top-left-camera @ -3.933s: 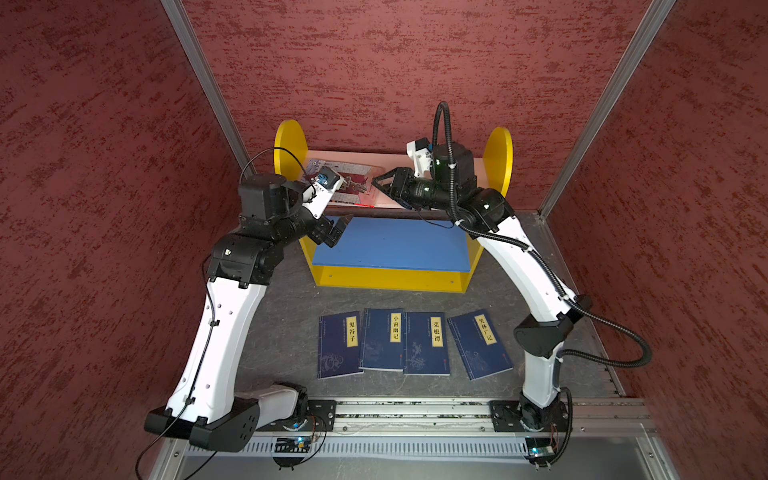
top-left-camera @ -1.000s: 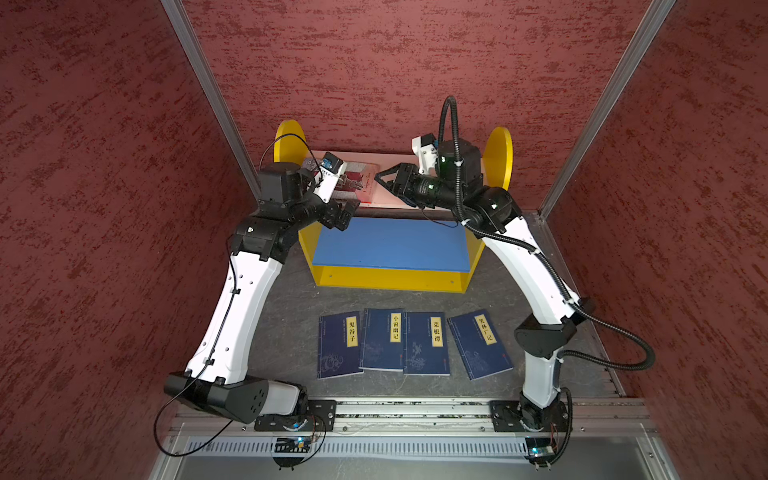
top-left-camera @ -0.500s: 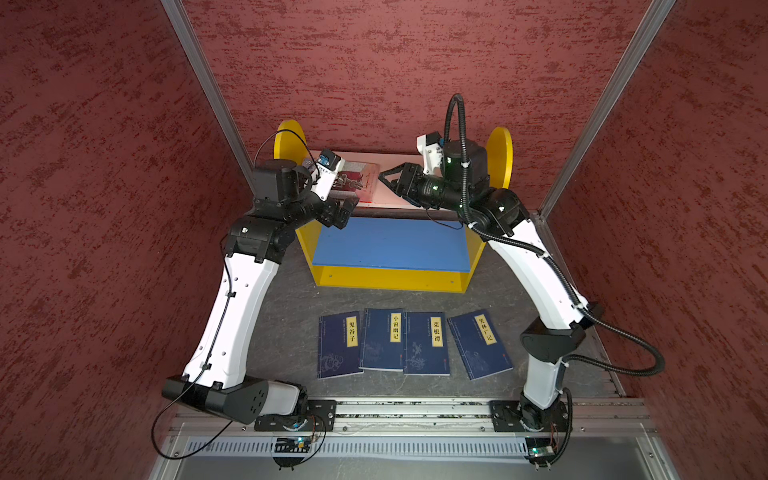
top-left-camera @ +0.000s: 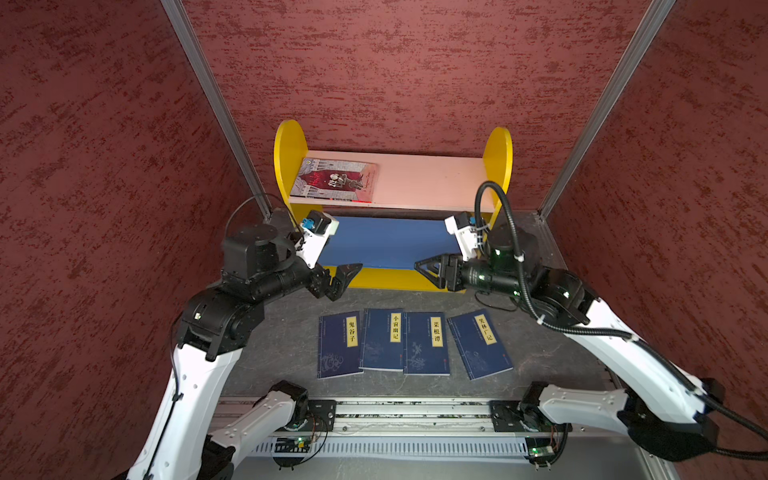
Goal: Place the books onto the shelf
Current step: 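Move both grippers down toward the dark blue books on the table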
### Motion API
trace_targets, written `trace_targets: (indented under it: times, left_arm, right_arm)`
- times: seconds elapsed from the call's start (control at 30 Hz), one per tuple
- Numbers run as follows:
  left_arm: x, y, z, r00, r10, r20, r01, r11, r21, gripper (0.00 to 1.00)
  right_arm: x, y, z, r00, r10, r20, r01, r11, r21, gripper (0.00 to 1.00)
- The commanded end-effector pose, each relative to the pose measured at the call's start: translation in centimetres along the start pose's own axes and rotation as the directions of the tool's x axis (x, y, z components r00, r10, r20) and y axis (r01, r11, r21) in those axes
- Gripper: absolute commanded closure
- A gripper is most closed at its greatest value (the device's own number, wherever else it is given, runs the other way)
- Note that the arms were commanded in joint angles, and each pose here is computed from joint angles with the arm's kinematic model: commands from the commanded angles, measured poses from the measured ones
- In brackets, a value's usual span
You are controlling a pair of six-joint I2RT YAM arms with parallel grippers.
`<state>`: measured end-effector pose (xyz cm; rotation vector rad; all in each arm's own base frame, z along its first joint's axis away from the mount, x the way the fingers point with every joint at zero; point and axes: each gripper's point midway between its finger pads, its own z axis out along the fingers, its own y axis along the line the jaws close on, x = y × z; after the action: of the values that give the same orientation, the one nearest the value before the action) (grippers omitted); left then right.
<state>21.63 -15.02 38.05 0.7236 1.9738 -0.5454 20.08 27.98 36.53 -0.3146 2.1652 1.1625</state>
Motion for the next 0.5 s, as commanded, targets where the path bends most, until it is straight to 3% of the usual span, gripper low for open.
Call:
trace_targets:
  times: [0.0, 0.2, 0.3, 0.47]
  left_arm:
    - [4.7, -2.3, 1.8, 0.977, -0.149, -0.152, 0.169, 0.977, 0.131, 0.01]
    - [10.6, -2.3, 5.7, 0.883, -0.371, -0.286, 0.418, 0.9, 0.123, 0.0]
    - [11.8, -2.3, 7.3, 0.859, -0.433, -0.274, 0.478, 0.87, 0.123, 0.02]
    - [13.1, -1.5, 8.8, 0.778, -0.564, -0.277, 0.601, 0.797, 0.064, 0.02]
  right_arm:
    - [2.9, -2.1, -0.2, 0.998, 0.061, -0.015, -0.061, 0.998, 0.016, 0.48]
    - [9.1, -7.7, 3.3, 0.969, 0.222, -0.104, -0.211, 0.971, 0.112, 0.47]
    - [11.1, -9.9, 4.9, 0.955, 0.28, -0.095, -0.267, 0.955, 0.127, 0.47]
    - [12.9, -11.6, 6.5, 0.937, 0.337, -0.092, -0.324, 0.936, 0.136, 0.47]
